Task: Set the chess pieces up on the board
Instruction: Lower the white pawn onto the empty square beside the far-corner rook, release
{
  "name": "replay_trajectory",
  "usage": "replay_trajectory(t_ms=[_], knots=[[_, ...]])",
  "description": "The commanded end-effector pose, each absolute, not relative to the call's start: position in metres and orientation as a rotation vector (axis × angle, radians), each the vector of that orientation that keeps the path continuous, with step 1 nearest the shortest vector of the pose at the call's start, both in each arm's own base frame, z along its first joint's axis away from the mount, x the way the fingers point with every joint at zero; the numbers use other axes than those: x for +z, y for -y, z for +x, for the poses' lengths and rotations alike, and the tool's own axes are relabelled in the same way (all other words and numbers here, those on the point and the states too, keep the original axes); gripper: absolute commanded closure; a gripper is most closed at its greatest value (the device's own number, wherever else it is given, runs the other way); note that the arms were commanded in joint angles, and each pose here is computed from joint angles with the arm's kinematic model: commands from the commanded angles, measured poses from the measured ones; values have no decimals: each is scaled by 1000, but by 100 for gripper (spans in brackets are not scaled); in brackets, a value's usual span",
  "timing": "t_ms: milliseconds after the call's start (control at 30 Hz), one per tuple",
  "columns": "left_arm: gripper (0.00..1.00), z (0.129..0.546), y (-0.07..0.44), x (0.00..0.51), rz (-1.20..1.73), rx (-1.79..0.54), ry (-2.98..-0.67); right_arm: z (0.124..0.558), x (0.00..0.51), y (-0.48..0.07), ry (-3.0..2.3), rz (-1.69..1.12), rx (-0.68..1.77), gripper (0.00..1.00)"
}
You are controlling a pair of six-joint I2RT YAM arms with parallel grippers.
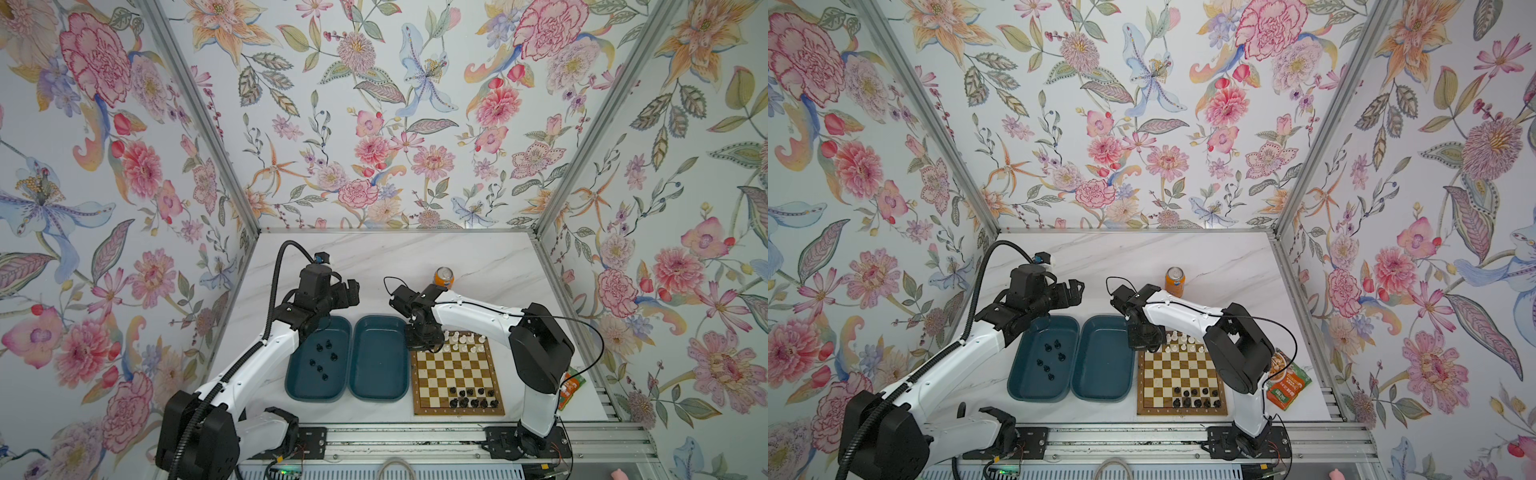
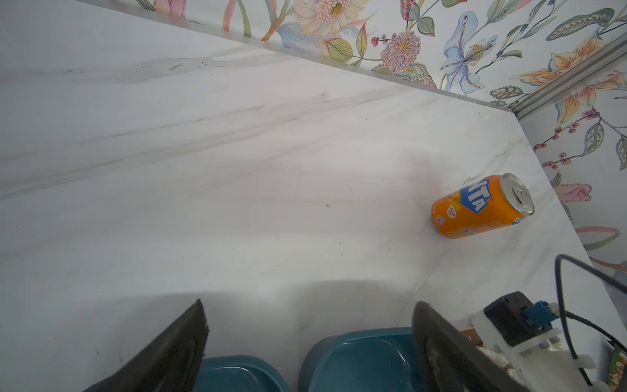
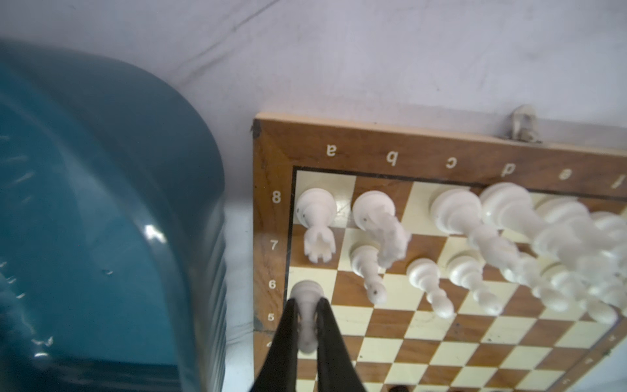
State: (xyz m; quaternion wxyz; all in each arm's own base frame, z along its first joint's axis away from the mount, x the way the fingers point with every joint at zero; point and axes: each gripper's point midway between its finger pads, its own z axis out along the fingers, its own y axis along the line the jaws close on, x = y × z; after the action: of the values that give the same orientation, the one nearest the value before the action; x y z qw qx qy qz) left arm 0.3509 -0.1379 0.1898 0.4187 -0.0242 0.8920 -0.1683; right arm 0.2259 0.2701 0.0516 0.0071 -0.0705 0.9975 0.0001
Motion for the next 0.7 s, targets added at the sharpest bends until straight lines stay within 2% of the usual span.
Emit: replay_trajectory(t_ms=[0, 667], knots=[[4, 354, 137, 197, -53, -394, -2232, 231, 49, -271, -3122, -220, -2, 88], [5, 355, 133, 200, -51, -368, -2228, 238, 42, -273, -3137, -210, -11, 88]])
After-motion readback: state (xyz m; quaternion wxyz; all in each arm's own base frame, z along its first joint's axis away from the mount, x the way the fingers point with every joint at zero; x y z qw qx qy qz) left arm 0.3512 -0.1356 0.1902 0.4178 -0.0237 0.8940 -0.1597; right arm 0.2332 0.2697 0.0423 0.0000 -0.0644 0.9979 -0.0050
